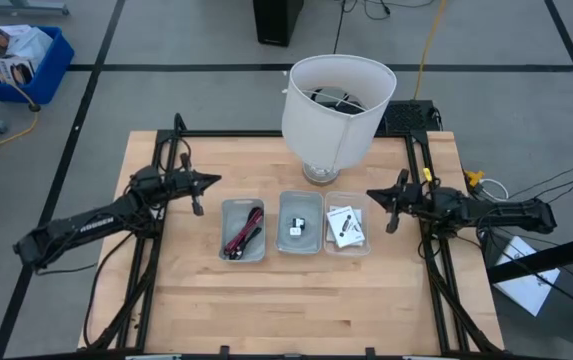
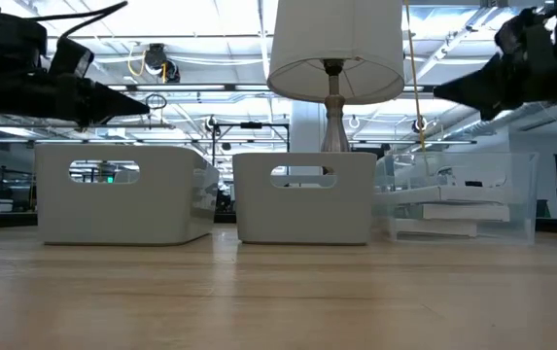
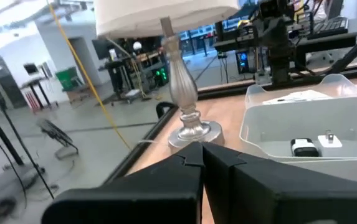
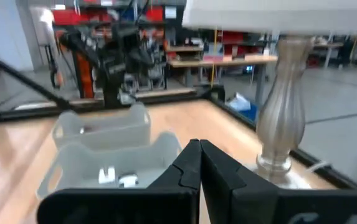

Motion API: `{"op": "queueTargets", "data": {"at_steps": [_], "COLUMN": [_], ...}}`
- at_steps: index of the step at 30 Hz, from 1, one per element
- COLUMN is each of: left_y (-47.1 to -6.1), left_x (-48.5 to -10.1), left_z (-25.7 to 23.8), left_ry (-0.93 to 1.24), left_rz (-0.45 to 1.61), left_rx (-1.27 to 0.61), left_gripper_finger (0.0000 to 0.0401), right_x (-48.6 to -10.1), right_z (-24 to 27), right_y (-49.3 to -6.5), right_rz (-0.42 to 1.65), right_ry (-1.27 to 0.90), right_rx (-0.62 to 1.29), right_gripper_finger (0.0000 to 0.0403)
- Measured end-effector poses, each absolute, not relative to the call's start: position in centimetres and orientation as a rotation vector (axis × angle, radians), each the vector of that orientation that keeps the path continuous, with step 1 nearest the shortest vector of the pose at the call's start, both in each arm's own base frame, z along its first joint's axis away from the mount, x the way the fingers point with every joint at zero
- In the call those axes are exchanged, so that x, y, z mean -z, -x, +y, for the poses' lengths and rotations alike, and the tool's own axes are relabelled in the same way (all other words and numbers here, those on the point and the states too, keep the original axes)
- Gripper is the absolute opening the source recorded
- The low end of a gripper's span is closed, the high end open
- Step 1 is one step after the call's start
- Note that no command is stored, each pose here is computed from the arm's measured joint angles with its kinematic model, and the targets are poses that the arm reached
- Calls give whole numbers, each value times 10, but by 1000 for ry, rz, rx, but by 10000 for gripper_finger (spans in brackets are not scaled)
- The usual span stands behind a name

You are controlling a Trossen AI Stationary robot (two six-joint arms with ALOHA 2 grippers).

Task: Pick and place items into bin
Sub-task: Return to Home Position

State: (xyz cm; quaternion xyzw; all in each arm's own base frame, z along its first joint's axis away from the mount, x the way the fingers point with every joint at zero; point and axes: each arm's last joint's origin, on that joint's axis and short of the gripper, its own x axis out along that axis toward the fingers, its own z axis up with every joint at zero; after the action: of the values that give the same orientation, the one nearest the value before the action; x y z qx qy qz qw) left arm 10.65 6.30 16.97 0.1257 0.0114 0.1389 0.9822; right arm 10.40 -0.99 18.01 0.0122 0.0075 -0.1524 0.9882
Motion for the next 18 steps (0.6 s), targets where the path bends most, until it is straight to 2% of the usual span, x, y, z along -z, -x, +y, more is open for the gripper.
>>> {"op": "queueTargets", "data": {"at_steps": [8, 18], "left_y": [-100, -95], "left_x": [-172, -176], "left_z": [60, 54], "left_ry": [-317, -271], "left_rz": [12, -47], "left_rx": [-249, -154], "left_gripper_finger": [2, 2], "right_x": [-172, -166], "right_z": [-10, -7], "right_y": [-103, -105], "right_rz": [99, 49], "right_ry": [5, -41], "right_rx": [311, 258], "right_gripper_finger": [0, 0]}}
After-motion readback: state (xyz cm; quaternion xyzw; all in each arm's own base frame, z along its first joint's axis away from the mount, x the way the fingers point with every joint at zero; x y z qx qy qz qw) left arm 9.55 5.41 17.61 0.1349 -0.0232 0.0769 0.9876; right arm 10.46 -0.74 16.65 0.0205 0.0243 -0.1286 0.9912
